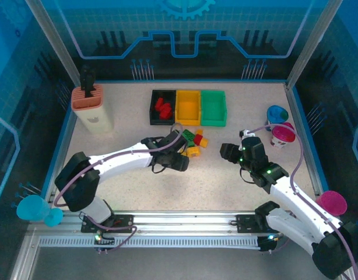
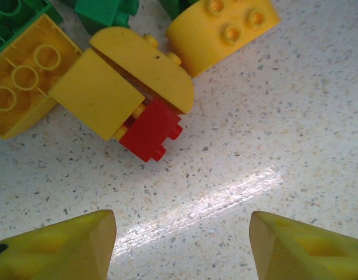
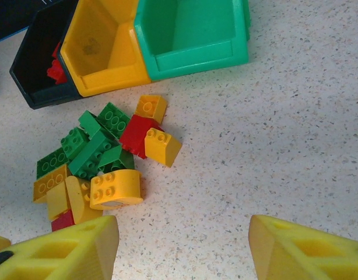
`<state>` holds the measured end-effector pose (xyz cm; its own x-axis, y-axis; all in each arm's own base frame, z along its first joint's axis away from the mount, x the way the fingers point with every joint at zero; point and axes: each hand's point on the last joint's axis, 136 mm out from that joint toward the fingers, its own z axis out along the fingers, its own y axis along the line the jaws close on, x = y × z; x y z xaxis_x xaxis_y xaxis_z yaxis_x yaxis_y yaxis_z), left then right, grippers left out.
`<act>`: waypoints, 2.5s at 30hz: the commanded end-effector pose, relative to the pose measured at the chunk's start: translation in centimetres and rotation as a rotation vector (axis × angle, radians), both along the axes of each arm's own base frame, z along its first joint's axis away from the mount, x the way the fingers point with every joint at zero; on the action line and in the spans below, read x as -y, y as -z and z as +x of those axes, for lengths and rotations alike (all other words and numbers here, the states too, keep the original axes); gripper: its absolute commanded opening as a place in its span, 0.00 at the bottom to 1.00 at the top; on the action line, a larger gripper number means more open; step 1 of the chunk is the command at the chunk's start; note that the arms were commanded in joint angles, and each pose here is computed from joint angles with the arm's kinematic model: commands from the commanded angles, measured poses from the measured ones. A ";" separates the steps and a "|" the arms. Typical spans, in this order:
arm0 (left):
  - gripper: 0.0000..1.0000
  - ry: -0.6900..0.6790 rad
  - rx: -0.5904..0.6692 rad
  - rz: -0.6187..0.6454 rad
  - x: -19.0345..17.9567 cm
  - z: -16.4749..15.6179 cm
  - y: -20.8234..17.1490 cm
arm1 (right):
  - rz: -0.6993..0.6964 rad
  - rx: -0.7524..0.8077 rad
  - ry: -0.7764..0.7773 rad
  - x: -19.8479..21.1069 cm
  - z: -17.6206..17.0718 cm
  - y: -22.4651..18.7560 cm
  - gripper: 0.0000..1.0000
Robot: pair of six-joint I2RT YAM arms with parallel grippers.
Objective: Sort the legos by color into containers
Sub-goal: Pick up the lego from the center of the table.
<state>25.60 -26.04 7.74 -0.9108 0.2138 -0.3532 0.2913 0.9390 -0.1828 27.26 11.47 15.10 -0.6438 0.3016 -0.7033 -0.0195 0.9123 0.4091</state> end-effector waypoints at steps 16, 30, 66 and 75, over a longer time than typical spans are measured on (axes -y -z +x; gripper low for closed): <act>0.67 -0.005 -0.061 0.057 1.5 1.2 4.2 | -0.001 0.008 0.025 0.6 0.1 0.3 0.62; 0.67 0.008 -0.062 0.097 2.4 2.6 5.3 | -0.015 0.011 0.034 0.9 0.3 0.2 0.62; 0.63 0.109 -0.043 0.068 5.3 2.3 3.4 | -0.004 -0.002 0.044 1.0 0.2 1.2 0.62; 0.64 0.098 -0.005 0.032 4.7 2.7 1.4 | 0.004 -0.003 0.041 0.8 0.5 1.3 0.62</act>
<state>27.37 -31.27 4.88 -0.8852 0.3385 -0.3191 0.4029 0.9008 -0.1621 27.49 11.12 14.01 -0.6434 0.3091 -0.7004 -0.0037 0.9136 0.4066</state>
